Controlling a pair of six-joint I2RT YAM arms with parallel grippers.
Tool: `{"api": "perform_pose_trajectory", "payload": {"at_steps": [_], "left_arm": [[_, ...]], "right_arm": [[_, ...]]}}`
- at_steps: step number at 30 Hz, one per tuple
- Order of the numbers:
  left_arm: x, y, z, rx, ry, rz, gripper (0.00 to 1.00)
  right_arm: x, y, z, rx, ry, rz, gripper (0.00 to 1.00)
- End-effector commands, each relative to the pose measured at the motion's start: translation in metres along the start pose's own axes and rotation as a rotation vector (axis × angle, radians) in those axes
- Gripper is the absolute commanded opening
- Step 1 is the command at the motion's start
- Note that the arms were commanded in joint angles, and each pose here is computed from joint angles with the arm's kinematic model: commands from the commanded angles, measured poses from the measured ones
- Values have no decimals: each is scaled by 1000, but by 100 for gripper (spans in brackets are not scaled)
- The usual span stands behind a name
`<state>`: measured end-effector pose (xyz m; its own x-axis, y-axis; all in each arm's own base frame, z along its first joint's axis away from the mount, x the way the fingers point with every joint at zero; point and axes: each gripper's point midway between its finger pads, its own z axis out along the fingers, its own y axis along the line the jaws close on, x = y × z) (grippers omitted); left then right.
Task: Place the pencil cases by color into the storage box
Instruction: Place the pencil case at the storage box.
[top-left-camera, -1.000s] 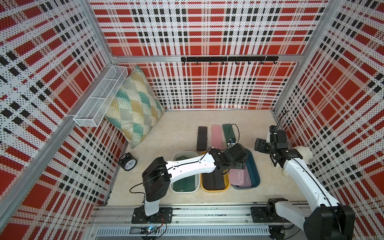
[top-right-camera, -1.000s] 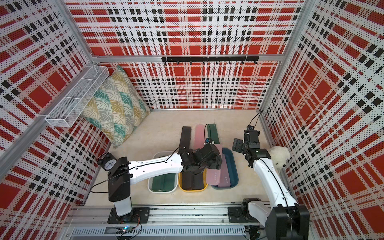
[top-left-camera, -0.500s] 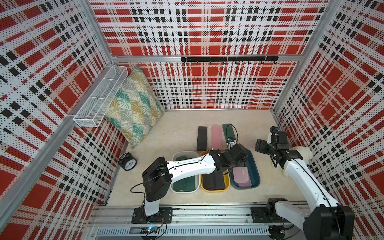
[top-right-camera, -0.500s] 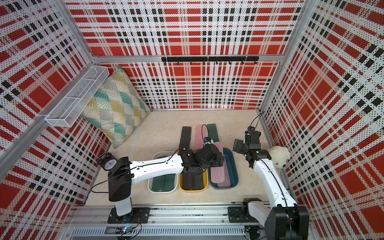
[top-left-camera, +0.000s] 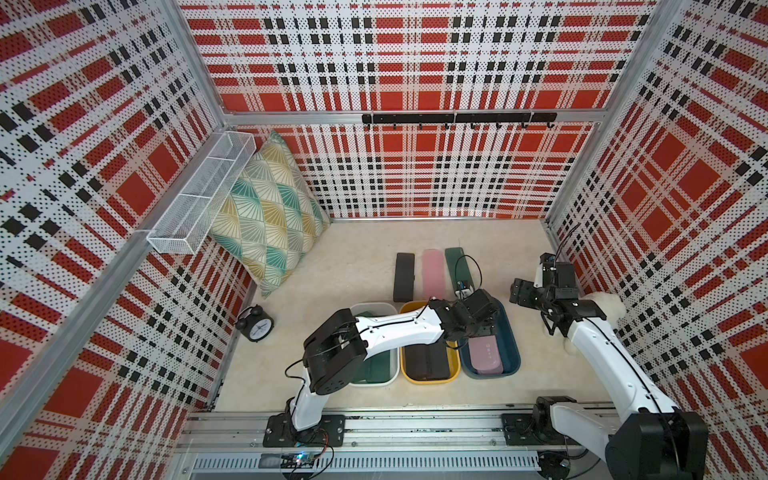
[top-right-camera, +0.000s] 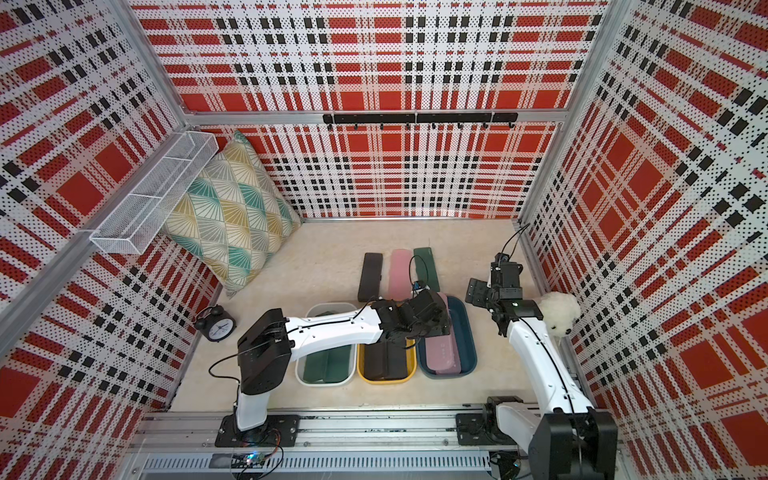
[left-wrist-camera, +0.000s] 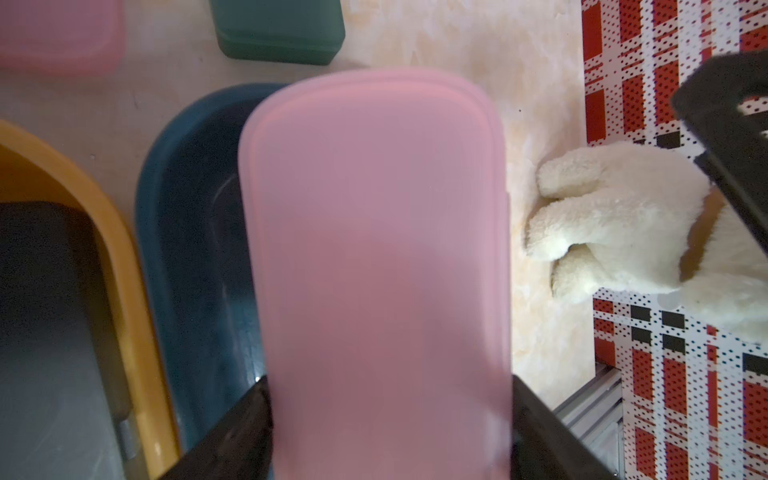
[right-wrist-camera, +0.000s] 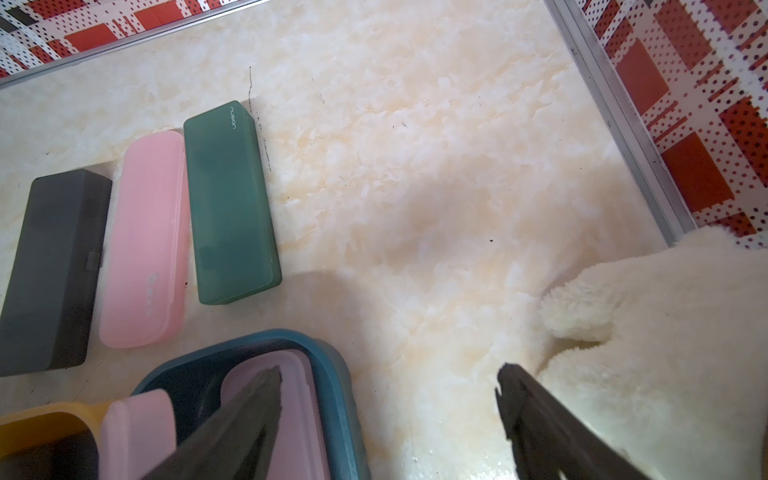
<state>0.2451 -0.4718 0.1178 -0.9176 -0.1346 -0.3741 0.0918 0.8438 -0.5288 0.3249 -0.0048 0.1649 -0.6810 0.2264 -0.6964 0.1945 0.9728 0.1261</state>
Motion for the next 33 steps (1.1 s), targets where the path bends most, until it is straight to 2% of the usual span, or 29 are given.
{"api": "perform_pose_trajectory", "payload": {"at_steps": [1,33], "left_arm": [[-7,-4,2,5,-10,-18,62],[11,18,43,-112,52,-24,63]], "right_arm": [[-3,0,1,-12,-15,1,87],[-3,3,3,-55,-18,12,87]]}}
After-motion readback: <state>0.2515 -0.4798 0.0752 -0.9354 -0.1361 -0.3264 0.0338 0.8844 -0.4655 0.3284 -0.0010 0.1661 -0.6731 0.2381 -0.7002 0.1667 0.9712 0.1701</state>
